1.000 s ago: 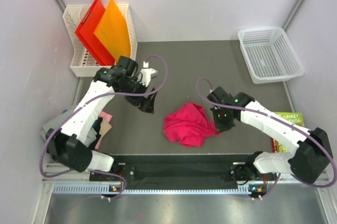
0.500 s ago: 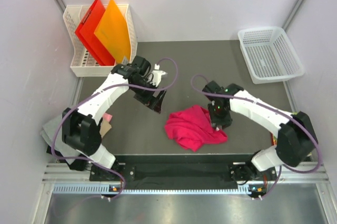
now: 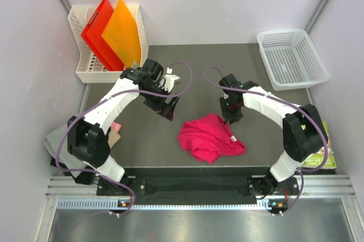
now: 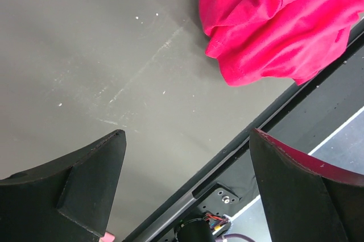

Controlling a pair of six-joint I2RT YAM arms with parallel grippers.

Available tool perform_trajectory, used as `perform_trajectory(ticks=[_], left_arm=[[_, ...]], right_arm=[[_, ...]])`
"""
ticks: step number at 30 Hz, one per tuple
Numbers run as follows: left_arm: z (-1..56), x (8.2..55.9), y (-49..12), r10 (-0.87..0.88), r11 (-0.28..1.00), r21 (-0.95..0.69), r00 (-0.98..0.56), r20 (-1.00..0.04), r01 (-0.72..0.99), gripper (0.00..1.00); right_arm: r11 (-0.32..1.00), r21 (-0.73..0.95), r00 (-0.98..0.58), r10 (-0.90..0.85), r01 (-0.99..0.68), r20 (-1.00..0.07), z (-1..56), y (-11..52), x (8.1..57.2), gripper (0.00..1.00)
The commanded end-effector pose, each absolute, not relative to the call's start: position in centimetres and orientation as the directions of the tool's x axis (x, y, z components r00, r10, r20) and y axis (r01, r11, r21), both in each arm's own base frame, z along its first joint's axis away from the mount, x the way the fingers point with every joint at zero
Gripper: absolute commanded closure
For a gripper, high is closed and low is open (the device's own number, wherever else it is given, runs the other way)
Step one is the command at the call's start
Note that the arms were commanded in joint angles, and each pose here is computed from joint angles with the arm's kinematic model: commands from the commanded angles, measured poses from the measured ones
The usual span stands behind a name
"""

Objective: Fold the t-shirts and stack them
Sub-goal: Flatten out the tshirt

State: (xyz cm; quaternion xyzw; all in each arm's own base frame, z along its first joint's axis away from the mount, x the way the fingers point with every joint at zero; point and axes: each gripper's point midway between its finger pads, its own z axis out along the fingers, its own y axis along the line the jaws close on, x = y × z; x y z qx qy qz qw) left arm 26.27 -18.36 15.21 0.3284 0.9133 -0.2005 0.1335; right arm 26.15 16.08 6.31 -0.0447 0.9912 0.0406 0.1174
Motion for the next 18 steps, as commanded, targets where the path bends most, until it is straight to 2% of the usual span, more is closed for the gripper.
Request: perform_trajectory(ticks=[1,13,18], left_arm=[[16.2,26.4,-18.1,0.55,0.7,-0.249,-0.728,-0.41,0.669,0.06],[17.2,26.6,-18.0,0.547,0.704,-0.23,-0.72,-0.427,0.672,0.06],[17.2,26.1,-17.4,0.564,0.708,-0.222,-0.726,-0.394,0.67,0.06]], right_arm=[[0.958,0.236,-0.945,-0.085,-0.165,-0.317,8.9,19.9,28.7,0.65],[0.974,0.18,-0.956,-0.081,-0.135,-0.281,6.4,17.1,29.1,0.61],[0.98,0.167,-0.961,-0.057,-0.105,-0.271,5.3,15.7,29.3,0.61]])
